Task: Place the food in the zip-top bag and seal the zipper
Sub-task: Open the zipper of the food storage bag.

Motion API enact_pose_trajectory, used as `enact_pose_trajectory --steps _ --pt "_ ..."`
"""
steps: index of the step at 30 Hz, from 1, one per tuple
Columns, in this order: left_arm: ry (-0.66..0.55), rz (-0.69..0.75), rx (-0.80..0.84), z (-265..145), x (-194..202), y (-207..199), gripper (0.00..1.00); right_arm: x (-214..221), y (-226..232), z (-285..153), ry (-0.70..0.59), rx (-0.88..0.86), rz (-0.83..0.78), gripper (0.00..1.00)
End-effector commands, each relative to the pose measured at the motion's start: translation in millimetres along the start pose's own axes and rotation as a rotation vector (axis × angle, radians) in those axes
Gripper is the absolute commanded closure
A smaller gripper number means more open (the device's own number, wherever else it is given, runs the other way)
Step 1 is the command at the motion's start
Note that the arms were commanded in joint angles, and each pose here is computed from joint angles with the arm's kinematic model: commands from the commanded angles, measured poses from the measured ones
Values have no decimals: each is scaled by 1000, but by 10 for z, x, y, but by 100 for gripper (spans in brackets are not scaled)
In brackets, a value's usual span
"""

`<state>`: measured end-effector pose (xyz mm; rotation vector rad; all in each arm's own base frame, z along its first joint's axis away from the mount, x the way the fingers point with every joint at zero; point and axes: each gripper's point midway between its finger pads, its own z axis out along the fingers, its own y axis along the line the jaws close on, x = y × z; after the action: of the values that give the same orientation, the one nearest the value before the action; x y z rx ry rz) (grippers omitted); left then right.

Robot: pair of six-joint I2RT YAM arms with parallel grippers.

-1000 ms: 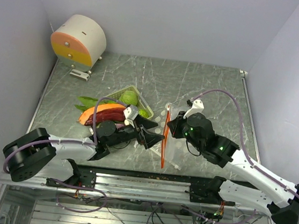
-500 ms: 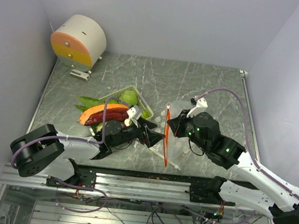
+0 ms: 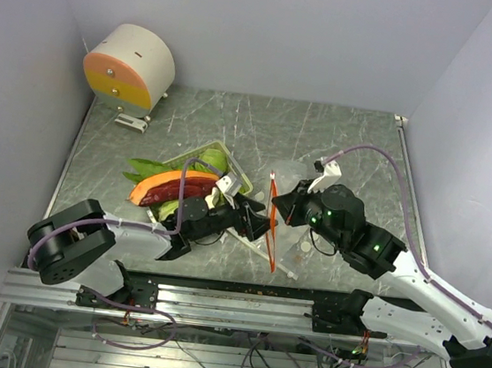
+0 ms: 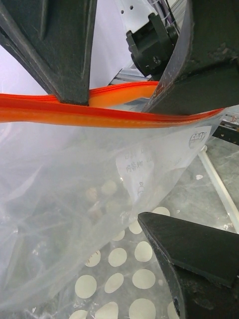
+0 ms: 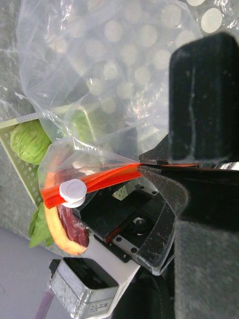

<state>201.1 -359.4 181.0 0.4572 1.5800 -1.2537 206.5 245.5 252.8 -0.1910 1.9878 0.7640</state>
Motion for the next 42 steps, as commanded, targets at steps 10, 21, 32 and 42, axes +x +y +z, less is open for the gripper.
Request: enact_pose_trajectory --steps 10,21,32,42 --pt "-69 14 -36 98 -225 -66 68 -161 -79 -136 -53 52 31 100" --pt "38 128 -493 -307 -600 433 93 -134 -940 -505 -47 516 -32 100" --pt "74 165 -615 -251 -648 481 93 -357 -228 -274 -82 150 -48 35" --pt "88 173 -586 34 -584 276 93 -205 -64 52 -19 128 -45 26"
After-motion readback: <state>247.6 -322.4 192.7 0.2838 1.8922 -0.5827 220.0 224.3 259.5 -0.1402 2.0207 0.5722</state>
